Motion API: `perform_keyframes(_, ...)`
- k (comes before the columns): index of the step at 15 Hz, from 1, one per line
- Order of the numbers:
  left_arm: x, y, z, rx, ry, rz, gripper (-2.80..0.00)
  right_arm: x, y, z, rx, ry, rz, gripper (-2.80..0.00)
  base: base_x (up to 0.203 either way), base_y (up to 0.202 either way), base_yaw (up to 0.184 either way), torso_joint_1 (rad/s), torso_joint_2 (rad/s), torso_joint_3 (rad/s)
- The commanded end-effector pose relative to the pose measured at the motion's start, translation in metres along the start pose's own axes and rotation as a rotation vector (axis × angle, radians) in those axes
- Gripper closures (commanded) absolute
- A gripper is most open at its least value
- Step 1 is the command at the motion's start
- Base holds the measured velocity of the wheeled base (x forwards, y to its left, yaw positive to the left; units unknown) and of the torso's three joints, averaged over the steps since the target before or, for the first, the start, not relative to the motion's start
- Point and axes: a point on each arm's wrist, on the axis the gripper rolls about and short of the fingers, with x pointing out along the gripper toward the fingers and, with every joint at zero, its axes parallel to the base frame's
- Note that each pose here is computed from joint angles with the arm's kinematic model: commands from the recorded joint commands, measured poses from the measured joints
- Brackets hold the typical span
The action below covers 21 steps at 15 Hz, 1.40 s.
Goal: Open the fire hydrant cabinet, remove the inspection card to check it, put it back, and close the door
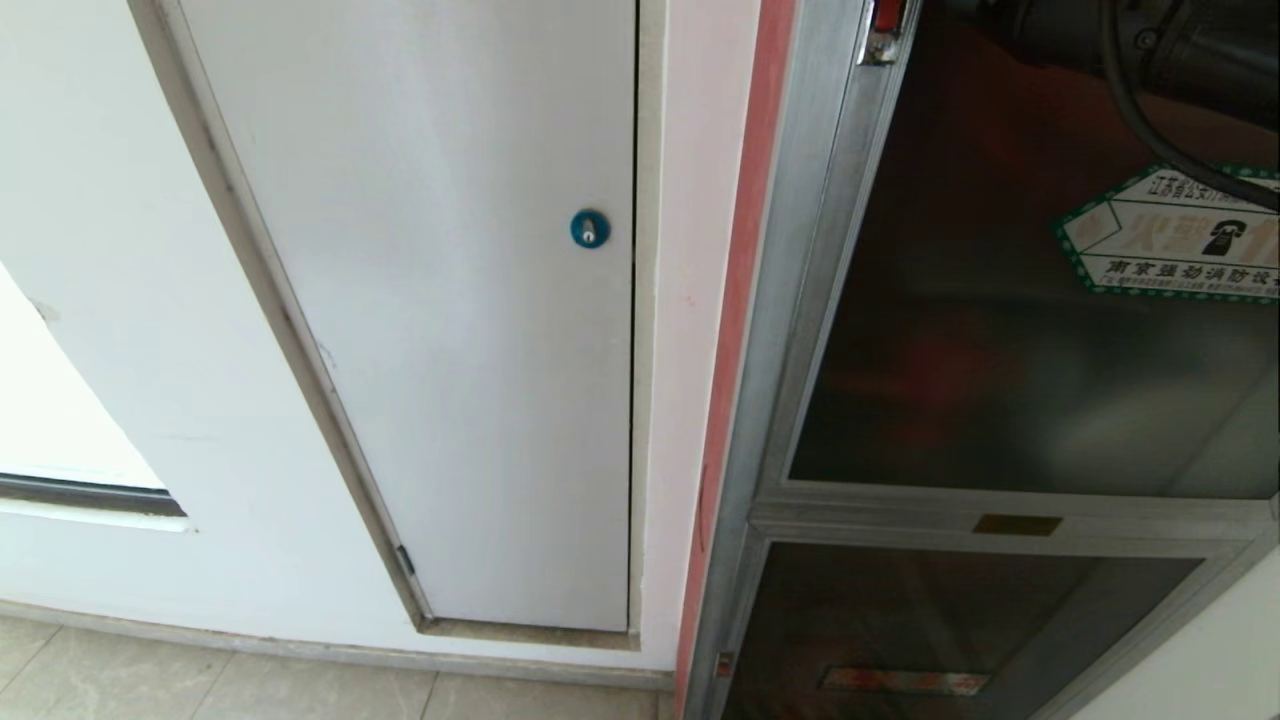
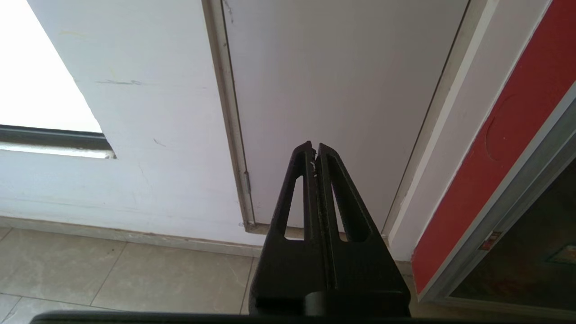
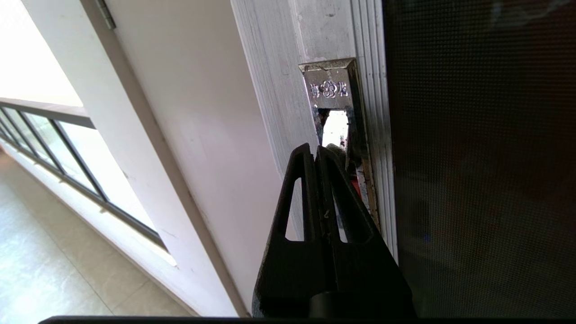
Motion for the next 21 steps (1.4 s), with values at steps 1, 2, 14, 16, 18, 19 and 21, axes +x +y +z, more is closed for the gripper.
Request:
perform_keyframes(1, 0.001, 0.000, -0.005, 0.000, 0.018, 0.001, 0.00, 0.001, -0.003, -0.001, 0.002, 0.003, -0.009, 0.00, 0.000, 0.000, 0.000, 0.000, 0.00, 0.000)
perform_keyframes(2, 0.001, 0.000, -0.005, 0.000, 0.018, 0.001, 0.00, 0.001, -0.004, -0.001, 0.003, 0.004, -0.013, 0.00, 0.000, 0.000, 0.000, 0.000, 0.00, 0.000)
perform_keyframes(14, 0.001, 0.000, -0.005, 0.000, 0.017, 0.001, 0.00, 0.006, -0.008, -0.007, 0.001, 0.018, -0.021, 0.00, 0.000, 0.000, 0.000, 0.000, 0.00, 0.000)
perform_keyframes(16, 0.001, 0.000, -0.005, 0.000, 0.018, 0.001, 0.00, 0.008, -0.008, -0.009, 0.001, 0.021, -0.023, 0.00, 0.000, 0.000, 0.000, 0.000, 0.00, 0.000)
perform_keyframes(18, 0.001, 0.000, -0.005, 0.000, 0.017, 0.001, 0.00, 0.008, -0.009, -0.009, 0.001, 0.023, -0.024, 0.00, 0.000, 0.000, 0.000, 0.000, 0.00, 0.000)
perform_keyframes(19, 0.001, 0.000, -0.005, 0.000, 0.018, 0.001, 0.00, 0.008, -0.009, -0.009, 0.001, 0.022, -0.024, 0.00, 0.000, 0.000, 0.000, 0.000, 0.00, 0.000)
perform_keyframes(21, 0.001, 0.000, -0.005, 0.000, 0.018, 0.001, 0.00, 0.010, -0.010, -0.012, 0.003, 0.029, -0.025, 0.00, 0.000, 0.000, 0.000, 0.000, 0.00, 0.000)
